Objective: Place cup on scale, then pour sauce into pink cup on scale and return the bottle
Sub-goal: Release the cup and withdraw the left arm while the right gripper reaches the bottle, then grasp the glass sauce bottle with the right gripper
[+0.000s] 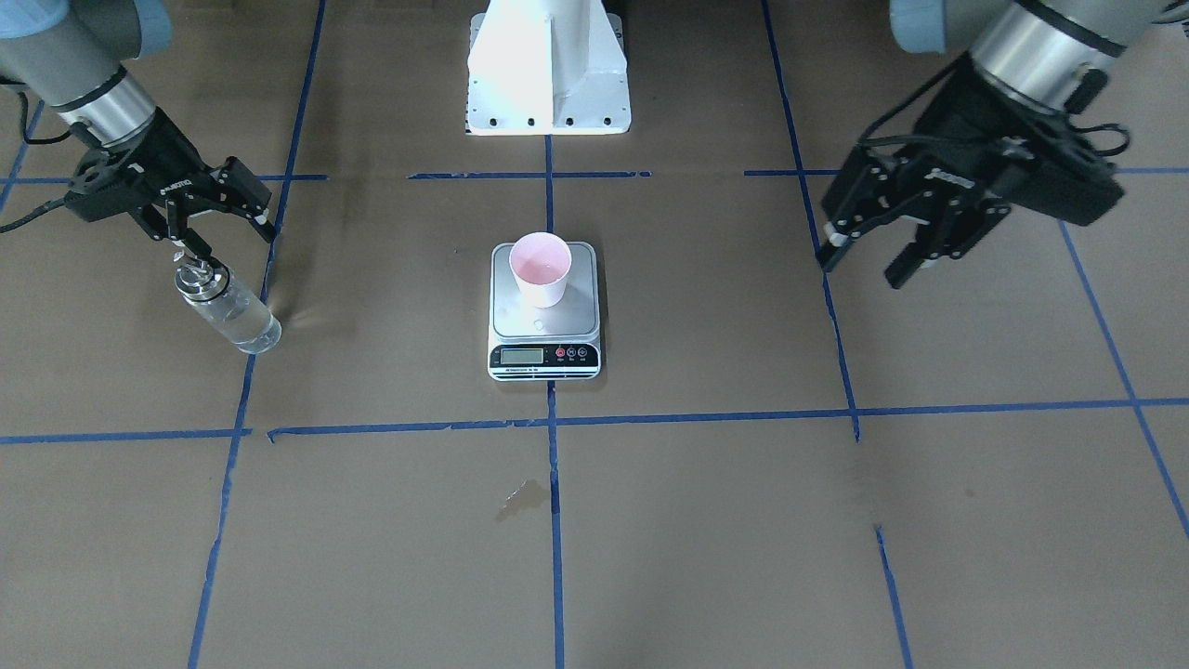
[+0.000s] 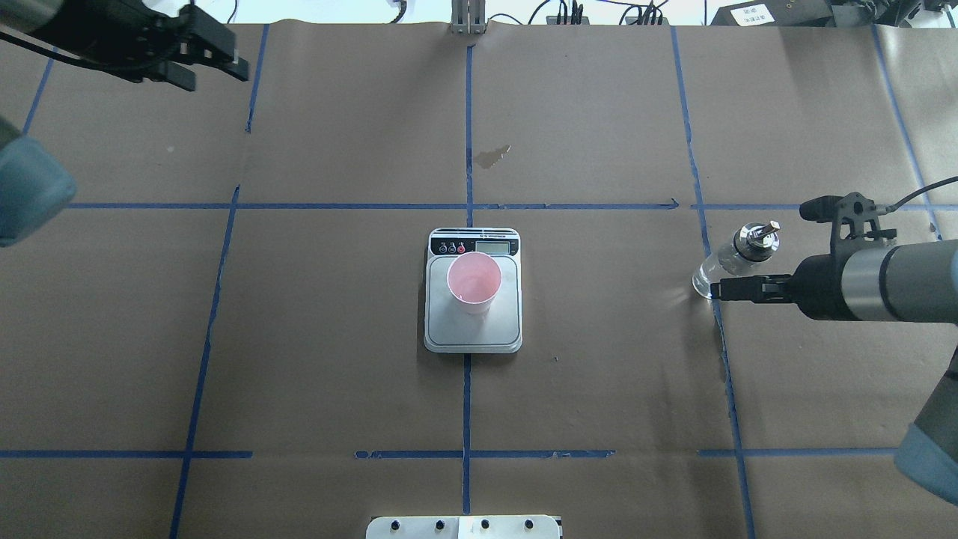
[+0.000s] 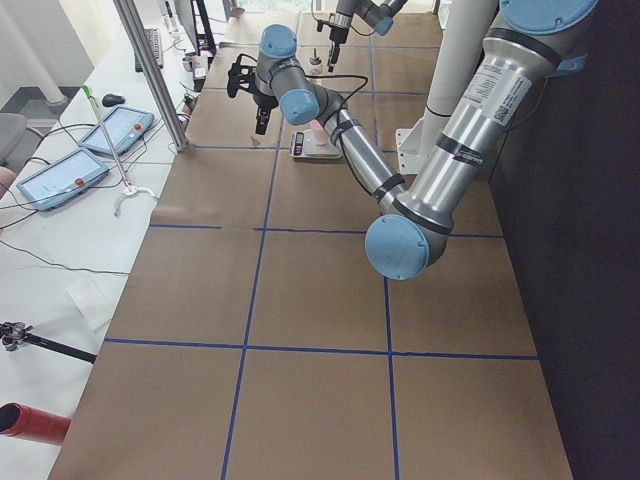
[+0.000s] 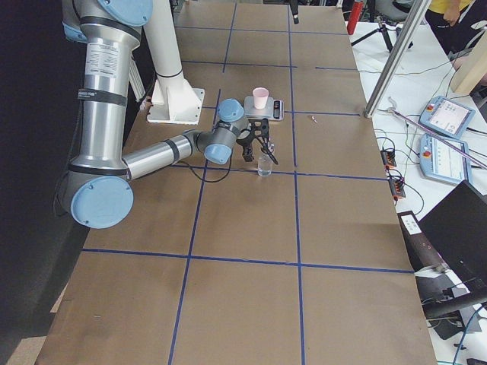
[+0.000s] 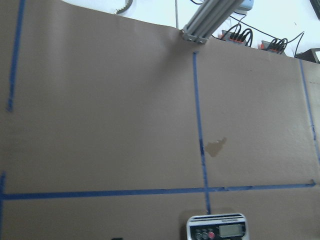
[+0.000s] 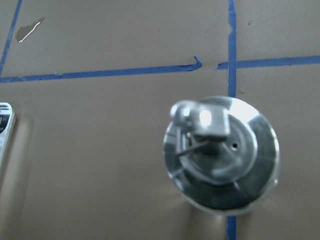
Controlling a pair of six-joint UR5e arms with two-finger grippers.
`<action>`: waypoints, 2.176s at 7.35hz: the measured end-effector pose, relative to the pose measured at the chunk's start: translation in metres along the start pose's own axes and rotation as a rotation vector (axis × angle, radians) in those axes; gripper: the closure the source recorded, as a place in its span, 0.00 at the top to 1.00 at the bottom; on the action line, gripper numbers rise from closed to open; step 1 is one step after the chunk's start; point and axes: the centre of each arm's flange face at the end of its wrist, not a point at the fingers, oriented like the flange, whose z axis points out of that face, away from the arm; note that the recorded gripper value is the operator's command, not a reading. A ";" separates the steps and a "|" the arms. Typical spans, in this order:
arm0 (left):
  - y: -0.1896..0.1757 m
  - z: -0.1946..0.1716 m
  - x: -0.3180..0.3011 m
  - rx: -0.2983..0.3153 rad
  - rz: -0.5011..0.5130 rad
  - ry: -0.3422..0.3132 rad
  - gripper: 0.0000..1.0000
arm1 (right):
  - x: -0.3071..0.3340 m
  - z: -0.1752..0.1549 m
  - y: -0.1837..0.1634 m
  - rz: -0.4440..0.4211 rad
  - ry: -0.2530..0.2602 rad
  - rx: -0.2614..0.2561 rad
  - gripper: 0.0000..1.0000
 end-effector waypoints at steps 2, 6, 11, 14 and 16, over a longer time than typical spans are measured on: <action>-0.002 -0.019 -0.077 0.011 0.115 -0.078 0.79 | -0.010 0.016 0.012 -0.027 0.065 0.148 1.00; -0.003 -0.020 -0.105 0.002 0.167 -0.110 0.79 | 0.002 0.030 0.046 -0.096 0.175 0.298 1.00; -0.005 -0.022 -0.109 0.003 0.176 -0.118 0.80 | 0.020 0.054 0.078 -0.102 0.245 0.534 1.00; -0.006 -0.024 -0.110 0.006 0.174 -0.120 0.80 | 0.024 0.072 0.101 -0.097 0.200 0.689 1.00; -0.006 -0.025 -0.111 0.007 0.172 -0.121 0.81 | 0.022 0.073 0.103 -0.099 0.195 0.736 1.00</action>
